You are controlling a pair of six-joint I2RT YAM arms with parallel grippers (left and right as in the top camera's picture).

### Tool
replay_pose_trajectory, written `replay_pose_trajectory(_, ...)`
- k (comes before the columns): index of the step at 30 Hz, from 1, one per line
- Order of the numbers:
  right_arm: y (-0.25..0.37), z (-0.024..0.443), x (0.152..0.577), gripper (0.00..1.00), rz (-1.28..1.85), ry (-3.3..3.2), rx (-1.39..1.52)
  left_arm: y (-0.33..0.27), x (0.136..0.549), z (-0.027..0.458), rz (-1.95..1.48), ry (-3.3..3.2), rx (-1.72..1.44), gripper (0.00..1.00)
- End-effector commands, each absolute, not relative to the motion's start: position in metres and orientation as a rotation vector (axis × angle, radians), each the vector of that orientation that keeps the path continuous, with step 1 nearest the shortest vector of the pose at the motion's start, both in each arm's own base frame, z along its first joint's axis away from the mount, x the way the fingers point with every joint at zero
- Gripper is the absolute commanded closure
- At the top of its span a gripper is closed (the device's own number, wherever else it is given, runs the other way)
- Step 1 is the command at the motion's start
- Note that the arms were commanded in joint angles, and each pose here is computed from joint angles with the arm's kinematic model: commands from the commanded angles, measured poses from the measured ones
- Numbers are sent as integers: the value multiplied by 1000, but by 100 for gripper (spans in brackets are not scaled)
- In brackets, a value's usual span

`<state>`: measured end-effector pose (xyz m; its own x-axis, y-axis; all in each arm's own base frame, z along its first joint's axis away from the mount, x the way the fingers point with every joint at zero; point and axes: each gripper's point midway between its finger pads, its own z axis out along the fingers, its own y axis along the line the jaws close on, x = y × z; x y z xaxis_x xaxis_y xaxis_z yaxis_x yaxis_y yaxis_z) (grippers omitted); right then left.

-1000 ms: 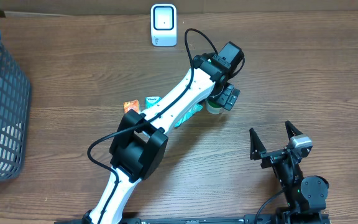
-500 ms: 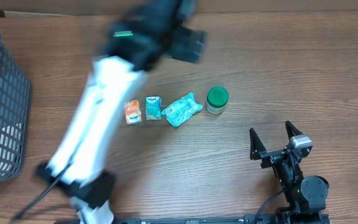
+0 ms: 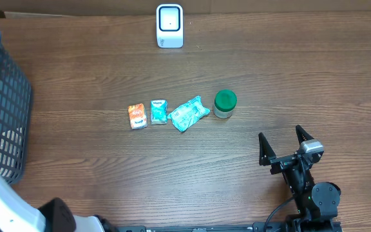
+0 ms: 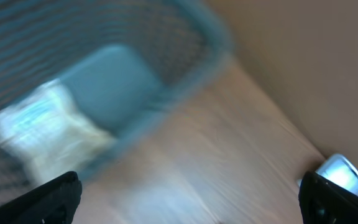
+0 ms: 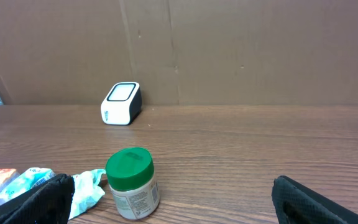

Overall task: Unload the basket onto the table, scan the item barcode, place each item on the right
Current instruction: 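Return the left gripper to the basket and grasp the clear plastic bag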

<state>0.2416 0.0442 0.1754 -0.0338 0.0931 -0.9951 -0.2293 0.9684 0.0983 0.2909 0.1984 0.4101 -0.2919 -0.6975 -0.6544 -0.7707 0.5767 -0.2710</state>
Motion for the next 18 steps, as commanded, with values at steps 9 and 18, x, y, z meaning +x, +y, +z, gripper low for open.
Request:
replay_pose_trajectory(9,46,173,242,0,268,1583,-110,323,231,300,337,2080,-1750,0)
replay_pose_trajectory(18,45,173,242,0,268,1583,-109,350,234,207,415,2261,-1882,0)
